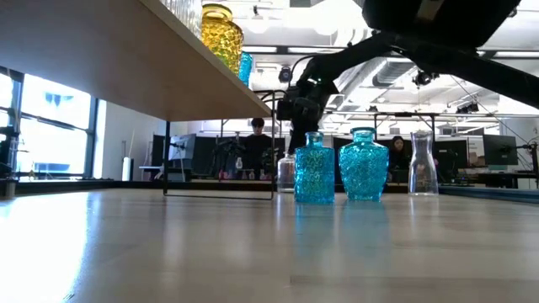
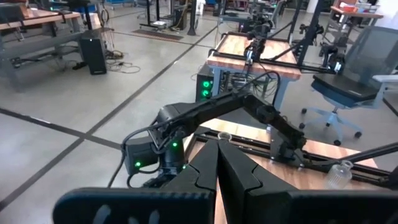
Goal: Sort vases onto shelf
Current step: Adjust the shelf on the table
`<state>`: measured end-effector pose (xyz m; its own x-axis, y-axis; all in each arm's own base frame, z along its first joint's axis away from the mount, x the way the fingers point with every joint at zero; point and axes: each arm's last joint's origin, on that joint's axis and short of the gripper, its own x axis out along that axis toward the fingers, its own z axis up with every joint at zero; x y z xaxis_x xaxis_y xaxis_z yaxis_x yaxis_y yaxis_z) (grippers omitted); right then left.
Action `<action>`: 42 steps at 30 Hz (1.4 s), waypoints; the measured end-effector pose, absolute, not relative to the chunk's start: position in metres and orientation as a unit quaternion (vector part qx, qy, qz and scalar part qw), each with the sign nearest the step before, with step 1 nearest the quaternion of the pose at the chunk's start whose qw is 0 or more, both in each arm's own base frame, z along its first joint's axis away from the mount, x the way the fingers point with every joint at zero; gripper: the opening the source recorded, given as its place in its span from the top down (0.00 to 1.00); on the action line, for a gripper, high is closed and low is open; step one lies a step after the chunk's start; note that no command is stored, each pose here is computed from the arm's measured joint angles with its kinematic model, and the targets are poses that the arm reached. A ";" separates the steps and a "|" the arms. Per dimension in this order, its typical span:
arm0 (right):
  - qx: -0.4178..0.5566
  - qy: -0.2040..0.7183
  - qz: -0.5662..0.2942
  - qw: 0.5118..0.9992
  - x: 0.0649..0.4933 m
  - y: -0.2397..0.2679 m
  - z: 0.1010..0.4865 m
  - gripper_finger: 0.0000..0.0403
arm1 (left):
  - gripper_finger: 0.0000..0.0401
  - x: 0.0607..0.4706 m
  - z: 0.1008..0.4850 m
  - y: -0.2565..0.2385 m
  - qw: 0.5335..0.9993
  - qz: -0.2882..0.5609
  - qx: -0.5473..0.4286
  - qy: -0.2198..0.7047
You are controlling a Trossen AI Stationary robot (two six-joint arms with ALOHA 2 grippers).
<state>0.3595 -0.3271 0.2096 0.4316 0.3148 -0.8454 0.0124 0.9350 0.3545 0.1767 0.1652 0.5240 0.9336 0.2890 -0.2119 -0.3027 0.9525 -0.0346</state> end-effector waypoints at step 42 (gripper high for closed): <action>0.108 0.560 0.056 0.819 0.365 -0.310 0.219 0.74 | 1.00 0.140 0.537 0.119 0.983 0.143 -0.042 0.104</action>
<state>0.3647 -0.3102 0.2185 0.3660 0.2129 -0.9059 0.0283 0.9705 0.2395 0.1399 0.1194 0.5369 0.9376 0.2721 -0.2166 -0.2895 0.9557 -0.0524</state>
